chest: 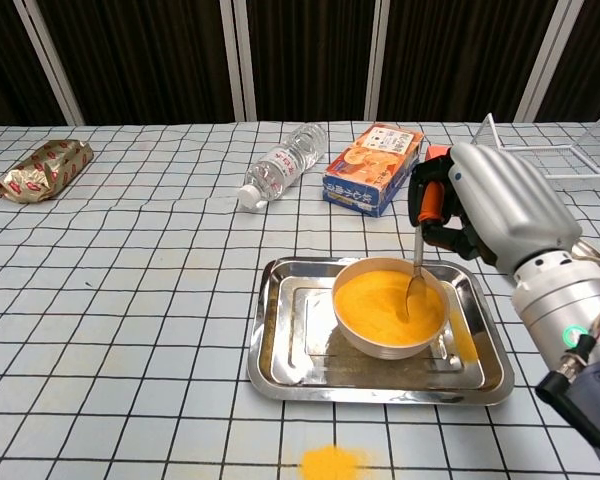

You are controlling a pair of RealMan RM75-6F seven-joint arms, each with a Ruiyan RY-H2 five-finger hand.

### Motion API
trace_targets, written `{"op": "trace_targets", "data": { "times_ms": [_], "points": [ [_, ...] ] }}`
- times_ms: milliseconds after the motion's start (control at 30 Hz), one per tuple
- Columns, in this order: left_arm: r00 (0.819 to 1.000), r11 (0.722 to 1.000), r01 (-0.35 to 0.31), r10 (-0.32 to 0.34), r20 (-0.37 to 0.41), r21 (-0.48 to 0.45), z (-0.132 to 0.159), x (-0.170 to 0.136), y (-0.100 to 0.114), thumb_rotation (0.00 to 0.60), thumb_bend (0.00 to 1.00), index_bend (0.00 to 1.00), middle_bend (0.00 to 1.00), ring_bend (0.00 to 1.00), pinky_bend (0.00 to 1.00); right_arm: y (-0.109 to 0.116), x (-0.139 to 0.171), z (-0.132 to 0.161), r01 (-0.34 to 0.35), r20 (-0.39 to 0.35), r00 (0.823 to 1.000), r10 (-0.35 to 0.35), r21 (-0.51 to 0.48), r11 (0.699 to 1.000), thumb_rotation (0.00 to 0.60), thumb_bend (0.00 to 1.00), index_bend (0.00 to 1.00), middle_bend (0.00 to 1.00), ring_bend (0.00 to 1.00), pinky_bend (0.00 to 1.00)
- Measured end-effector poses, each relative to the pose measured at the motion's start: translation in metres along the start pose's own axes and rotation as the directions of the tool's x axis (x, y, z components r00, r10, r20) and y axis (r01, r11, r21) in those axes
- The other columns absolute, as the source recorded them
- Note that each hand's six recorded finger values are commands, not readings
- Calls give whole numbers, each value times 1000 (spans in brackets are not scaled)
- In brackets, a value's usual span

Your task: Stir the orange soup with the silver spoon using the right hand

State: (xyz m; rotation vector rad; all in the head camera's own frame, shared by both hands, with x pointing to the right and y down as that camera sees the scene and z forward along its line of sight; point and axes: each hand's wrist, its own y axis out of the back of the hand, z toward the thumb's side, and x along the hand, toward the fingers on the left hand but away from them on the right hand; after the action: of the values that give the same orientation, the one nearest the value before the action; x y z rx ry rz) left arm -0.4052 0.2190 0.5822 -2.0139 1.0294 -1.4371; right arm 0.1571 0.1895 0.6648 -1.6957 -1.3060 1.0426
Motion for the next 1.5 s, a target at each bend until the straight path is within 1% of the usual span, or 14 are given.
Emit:
{"op": "trace_targets", "data": {
  "times_ms": [267, 433, 567, 733, 867, 900, 1067, 1233, 1500],
  "points": [
    [1000, 1000, -1, 1, 0, 0, 0, 0, 0, 600, 23, 0, 0, 0, 0, 12, -4, 7, 22, -16, 1000, -23, -21, 1000, 600, 779, 972, 742, 581, 484],
    [1000, 1000, -1, 1, 1, 0, 0, 0, 0, 600, 23, 0, 0, 0, 0, 5, 2, -1, -10, 0, 1000, 10, 9, 1000, 600, 779, 972, 742, 581, 484],
    [1000, 1000, 1, -1, 0, 0, 0, 0, 0, 600, 23, 0, 0, 0, 0, 9, 0, 4, 6, 0, 1000, -6, -21, 1000, 600, 779, 972, 742, 581, 484],
    [1000, 1000, -1, 1, 0, -1, 0, 0, 0, 600, 23, 0, 0, 0, 0, 7, -1, 3, -3, -17, 1000, 3, 31, 1000, 600, 779, 972, 742, 580, 484],
    [1000, 1000, 1, -1, 1, -2, 0, 0, 0, 600, 23, 0, 0, 0, 0, 12, -4, 5, 9, -10, 1000, -9, -19, 1000, 600, 780, 972, 742, 580, 484],
    [1000, 1000, 2, -2, 1, -2, 0, 0, 0, 600, 23, 0, 0, 0, 0, 12, -4, 5, 9, -11, 1000, -9, -18, 1000, 600, 779, 972, 742, 581, 484],
    [1000, 1000, 1, -1, 0, -2, 0, 0, 0, 600, 24, 0, 0, 0, 0, 14, -6, 4, 4, -8, 1000, -4, 4, 1000, 600, 779, 972, 742, 580, 484],
    [1000, 1000, 0, 0, -1, -2, 0, 0, 0, 600, 24, 0, 0, 0, 0, 12, -2, 5, 2, -46, 999, 1, 60, 998, 600, 779, 972, 742, 580, 484],
    [1000, 1000, 0, 0, 1, -4, 0, 0, 0, 600, 24, 0, 0, 0, 0, 12, 0, 5, -1, -47, 999, 3, 50, 999, 600, 778, 972, 742, 581, 484]
  ]
}}
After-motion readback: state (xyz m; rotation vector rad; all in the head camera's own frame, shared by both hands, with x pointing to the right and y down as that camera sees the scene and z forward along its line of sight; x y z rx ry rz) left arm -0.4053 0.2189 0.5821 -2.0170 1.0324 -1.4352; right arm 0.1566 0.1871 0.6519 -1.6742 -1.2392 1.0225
